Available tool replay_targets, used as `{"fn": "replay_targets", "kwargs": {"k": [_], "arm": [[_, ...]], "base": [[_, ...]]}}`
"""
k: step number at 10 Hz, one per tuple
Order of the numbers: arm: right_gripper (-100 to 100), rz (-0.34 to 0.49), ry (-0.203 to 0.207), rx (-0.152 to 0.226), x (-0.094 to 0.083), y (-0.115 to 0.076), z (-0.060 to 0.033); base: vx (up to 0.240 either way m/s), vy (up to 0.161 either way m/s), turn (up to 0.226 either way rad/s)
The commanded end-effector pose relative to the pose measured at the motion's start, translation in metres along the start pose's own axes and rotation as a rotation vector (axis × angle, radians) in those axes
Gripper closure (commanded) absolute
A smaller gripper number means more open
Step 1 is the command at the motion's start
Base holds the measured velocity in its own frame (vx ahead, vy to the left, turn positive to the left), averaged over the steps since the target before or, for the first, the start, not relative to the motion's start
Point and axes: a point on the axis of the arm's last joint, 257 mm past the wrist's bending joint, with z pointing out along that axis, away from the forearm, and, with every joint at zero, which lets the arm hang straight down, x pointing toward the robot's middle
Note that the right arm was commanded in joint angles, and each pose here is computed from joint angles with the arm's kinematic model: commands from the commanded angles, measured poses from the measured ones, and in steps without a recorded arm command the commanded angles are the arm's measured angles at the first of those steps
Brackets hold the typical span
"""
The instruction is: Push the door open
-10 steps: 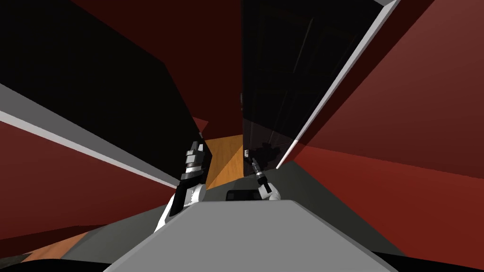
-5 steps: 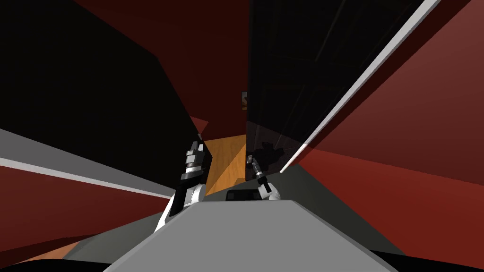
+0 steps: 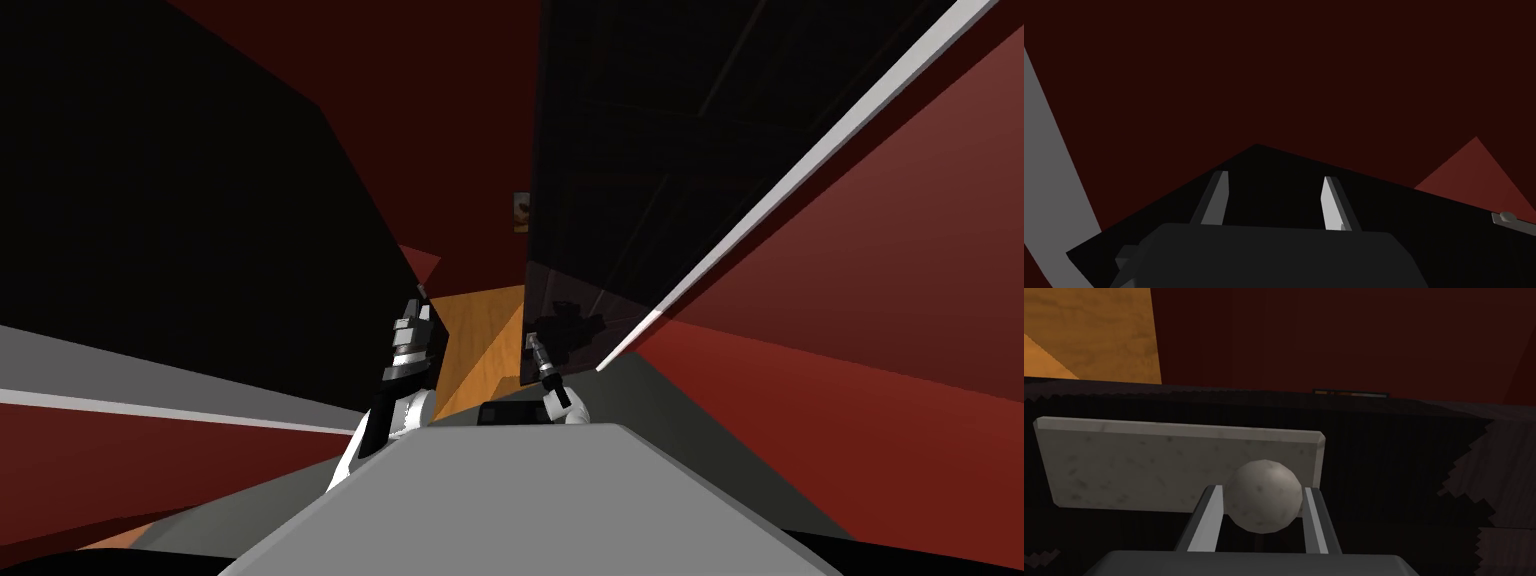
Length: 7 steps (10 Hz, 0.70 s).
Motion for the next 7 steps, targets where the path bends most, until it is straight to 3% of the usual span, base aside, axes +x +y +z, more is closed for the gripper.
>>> {"fn": "replay_targets", "kwargs": {"k": [1,4,7], "arm": [[100,0.000,0.000,0.003,0.000,-0.002,-0.0013],[100,0.000,0.000,0.003,0.000,-0.002,-0.0013],[100,-0.018,-0.027,0.011,-0.019,-0.004,-0.0036]], "base": [[-0.015,-0.007,0.005],[-0.006,-0.001,-0.002],[0.120,0.053,-0.023]]}}
